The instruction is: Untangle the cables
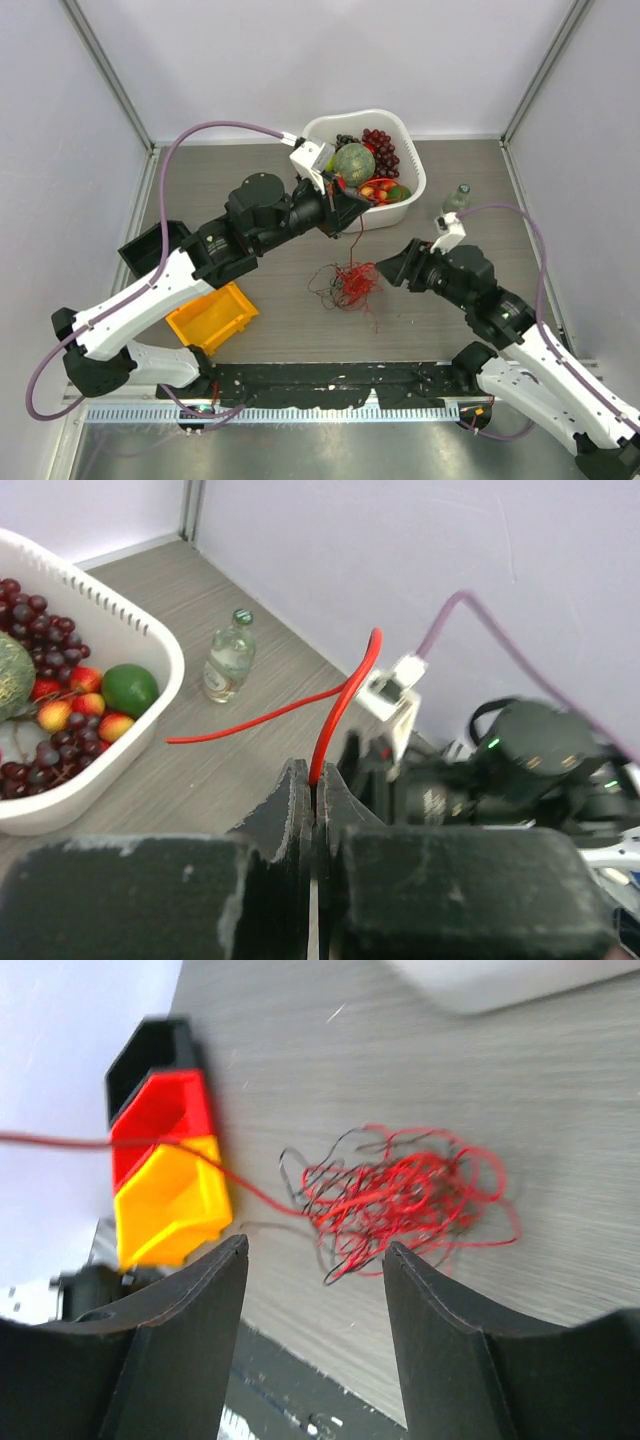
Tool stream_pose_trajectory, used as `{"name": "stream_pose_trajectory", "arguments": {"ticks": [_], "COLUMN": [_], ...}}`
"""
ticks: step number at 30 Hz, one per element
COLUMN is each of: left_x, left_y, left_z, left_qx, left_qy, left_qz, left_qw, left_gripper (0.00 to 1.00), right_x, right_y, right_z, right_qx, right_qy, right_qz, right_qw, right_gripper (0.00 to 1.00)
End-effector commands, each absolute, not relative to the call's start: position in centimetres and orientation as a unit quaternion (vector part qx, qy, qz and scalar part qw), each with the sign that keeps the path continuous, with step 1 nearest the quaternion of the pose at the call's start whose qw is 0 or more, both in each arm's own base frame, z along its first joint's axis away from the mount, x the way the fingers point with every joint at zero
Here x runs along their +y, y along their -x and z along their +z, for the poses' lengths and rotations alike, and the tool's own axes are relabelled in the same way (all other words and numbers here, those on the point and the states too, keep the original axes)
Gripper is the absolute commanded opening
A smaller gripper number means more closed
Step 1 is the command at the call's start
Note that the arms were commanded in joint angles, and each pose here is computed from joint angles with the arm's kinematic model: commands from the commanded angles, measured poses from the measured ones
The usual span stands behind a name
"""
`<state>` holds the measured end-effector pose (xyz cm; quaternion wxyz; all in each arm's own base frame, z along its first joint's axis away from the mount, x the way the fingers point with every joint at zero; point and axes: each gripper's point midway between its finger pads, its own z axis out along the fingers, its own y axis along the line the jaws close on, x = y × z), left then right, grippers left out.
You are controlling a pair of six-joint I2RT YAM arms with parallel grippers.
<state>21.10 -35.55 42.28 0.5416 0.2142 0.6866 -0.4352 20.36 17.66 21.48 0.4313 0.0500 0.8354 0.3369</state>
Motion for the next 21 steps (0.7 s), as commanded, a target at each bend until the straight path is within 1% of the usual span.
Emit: {"name": "stream_pose_trajectory", "arguments": {"ticks": [1,2,3,4,5,8,9,10,11,12,13,14,16,18,21], "left_x": [-36.3,-36.5,-36.8,-36.9,-37.1,-37.2,-37.1,-36.9,-36.6,-36.1,-35.4,-34.7,-32.5,-30.4,-27.3], "left_y": [-20.0,-19.2,-18.7,-18.1,-17.6,-15.9,-15.2,-14.5,-13.6,-12.8,-12.2,-11.6,-10.9,-10.7,-11.6], "left_z": [47.6,48.5,49.1,49.8,50.3,52.4,53.2,54.3,55.4,56.8,58.1,59.3,61.8,63.4,65.2], "left_qx": [0.643,0.633,0.625,0.615,0.605,0.573,0.561,0.546,0.53,0.514,0.499,0.488,0.465,0.45,0.442], "left_qy": [-0.208,-0.216,-0.219,-0.225,-0.231,-0.251,-0.261,-0.271,-0.282,-0.291,-0.296,-0.299,-0.298,-0.291,-0.257], "left_qz": [-0.496,-0.514,-0.53,-0.544,-0.556,-0.591,-0.601,-0.611,-0.621,-0.629,-0.634,-0.636,-0.626,-0.606,-0.562], "left_qw": [0.544,0.537,0.53,0.525,0.521,0.51,0.506,0.506,0.504,0.505,0.511,0.518,0.551,0.588,0.65], "left_gripper": [0.0,0.0,0.0,0.0,0.0,0.0,0.0,0.0,0.0,0.0,0.0,0.0,0.0,0.0,0.0], "right_x": [22.3,22.4,22.0,22.2,22.5,24.3,24.1,23.7,22.3,20.0,18.8,16.2,13.5,11.8,10.1], "right_y": [-19.2,-19.7,-20.7,-21.3,-22.0,-23.3,-23.8,-24.0,-25.1,-25.5,-25.7,-25.6,-25.4,-25.1,-25.3], "right_z": [20.4,19.7,19.9,19.1,19.6,17.3,16.3,13.9,12.6,10.0,9.0,7.0,5.2,4.2,4.3], "right_qx": [0.81,0.816,0.814,0.822,0.815,0.829,0.838,0.858,0.866,0.886,0.89,0.899,0.9,0.899,0.893], "right_qy": [0.009,0.009,0.0,0.0,0.003,0.008,-0.011,-0.025,-0.069,-0.104,-0.13,-0.157,-0.194,-0.216,-0.237], "right_qz": [0.429,0.415,0.397,0.384,0.385,0.382,0.369,0.341,0.301,0.232,0.202,0.136,0.087,0.076,0.073], "right_qw": [0.4,0.402,0.424,0.421,0.433,0.407,0.402,0.382,0.393,0.389,0.387,0.385,0.381,0.373,0.376], "right_gripper": [0.62,0.63,0.63,0.64,0.64,0.64,0.64,0.64,0.64,0.64,0.64,0.64,0.64,0.65,0.64]}}
